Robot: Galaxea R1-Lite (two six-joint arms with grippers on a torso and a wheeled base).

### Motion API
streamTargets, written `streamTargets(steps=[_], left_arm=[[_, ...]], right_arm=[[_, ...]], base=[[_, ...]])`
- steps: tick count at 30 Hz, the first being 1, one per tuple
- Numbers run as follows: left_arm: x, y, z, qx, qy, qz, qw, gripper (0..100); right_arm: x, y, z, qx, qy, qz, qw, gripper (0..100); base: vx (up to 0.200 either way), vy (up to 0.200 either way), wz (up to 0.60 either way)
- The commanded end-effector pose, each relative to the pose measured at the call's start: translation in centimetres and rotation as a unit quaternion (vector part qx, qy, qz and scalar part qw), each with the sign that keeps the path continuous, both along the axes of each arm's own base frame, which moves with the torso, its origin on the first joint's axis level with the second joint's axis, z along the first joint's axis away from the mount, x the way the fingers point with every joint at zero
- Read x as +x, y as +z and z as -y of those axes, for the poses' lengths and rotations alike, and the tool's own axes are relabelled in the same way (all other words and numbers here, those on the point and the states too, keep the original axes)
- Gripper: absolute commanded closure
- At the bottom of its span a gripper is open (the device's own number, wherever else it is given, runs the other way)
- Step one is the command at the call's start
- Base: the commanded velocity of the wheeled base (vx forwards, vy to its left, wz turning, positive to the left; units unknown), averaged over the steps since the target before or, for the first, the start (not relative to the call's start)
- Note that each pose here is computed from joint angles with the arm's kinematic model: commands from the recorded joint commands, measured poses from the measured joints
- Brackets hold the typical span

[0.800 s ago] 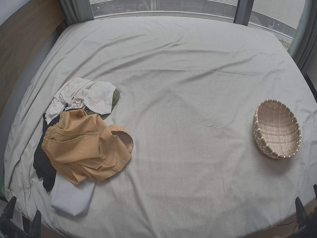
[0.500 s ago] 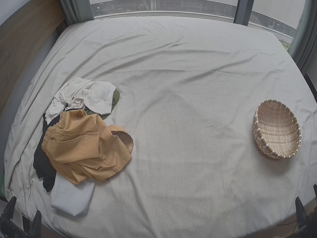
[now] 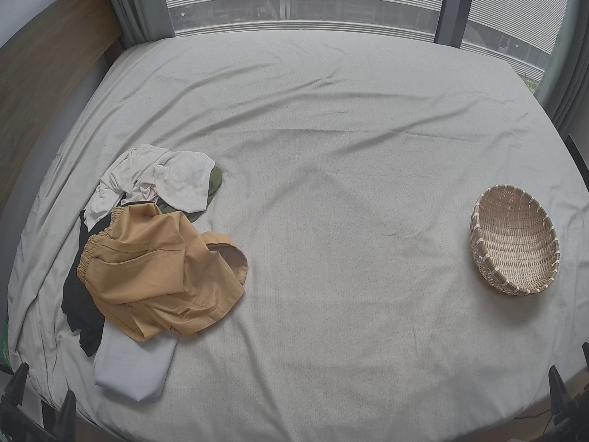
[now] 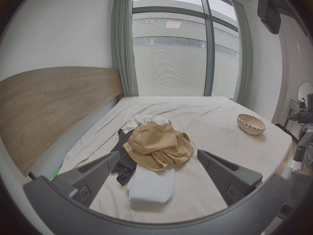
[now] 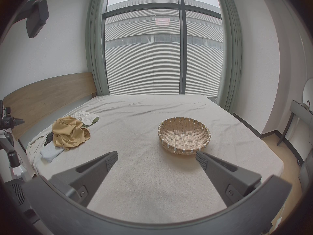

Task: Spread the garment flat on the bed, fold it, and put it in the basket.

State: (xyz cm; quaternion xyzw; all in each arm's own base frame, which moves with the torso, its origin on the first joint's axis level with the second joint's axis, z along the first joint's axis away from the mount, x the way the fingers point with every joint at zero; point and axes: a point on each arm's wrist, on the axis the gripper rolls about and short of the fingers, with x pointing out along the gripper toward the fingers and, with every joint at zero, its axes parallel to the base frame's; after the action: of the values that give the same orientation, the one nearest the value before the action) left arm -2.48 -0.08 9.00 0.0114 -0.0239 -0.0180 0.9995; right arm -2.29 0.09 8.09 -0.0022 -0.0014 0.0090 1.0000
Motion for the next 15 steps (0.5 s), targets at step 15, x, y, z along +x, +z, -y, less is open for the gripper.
streamTargets(steps=[15], left_arm=[[5.3, 7.1, 1.1, -0.226, -0.179, -0.17, 0.9424, 0]], right_arm=[[0.1, -0.5, 0.0, -0.001, -0.001, -0.008, 1.0, 0]], base=[[0.0, 0.0, 0.0]])
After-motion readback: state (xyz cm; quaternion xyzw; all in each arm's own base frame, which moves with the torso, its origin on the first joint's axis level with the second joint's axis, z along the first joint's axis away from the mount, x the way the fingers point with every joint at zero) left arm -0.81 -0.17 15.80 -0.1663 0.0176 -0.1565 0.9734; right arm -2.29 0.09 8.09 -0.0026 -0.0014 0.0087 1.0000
